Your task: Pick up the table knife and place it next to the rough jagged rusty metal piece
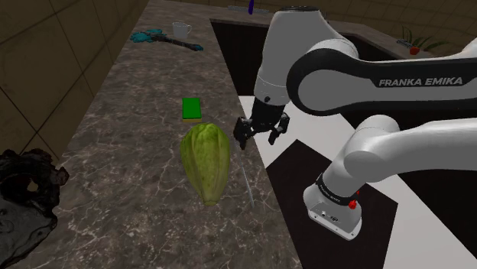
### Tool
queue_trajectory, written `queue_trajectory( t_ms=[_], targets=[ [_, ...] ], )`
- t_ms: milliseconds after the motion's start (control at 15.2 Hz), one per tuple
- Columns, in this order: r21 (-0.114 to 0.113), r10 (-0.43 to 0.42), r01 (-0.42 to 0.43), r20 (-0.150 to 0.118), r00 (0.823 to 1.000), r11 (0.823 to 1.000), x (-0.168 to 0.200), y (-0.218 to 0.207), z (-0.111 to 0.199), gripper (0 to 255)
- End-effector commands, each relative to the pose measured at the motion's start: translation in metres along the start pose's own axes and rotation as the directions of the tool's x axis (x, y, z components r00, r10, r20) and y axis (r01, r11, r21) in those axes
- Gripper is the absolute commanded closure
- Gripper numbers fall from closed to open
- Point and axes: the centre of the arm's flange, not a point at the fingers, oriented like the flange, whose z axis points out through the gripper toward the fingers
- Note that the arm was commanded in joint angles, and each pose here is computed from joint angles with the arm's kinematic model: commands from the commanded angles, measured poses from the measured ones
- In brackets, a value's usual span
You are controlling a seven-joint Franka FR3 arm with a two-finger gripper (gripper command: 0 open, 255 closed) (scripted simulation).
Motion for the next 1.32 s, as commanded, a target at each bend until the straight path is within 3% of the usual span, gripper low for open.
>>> queue_trajectory(
  t_ms=[0,198,660,1188,1254],
  targets=[
    [-0.004,0.067,-0.067,0.014,0.998,0.998,-0.010,-0.017,0.020,0],
    [-0.011,0.139,-0.138,0.028,0.990,0.990,-0.022,-0.034,0.041,0],
    [-0.011,0.139,-0.138,0.028,0.990,0.990,-0.023,-0.034,0.081,0],
    [-0.011,0.139,-0.138,0.028,0.990,0.990,-0.023,-0.034,0.081,0],
    [-0.011,0.139,-0.139,0.028,0.990,0.990,-0.022,-0.034,0.079,255]
  ],
)
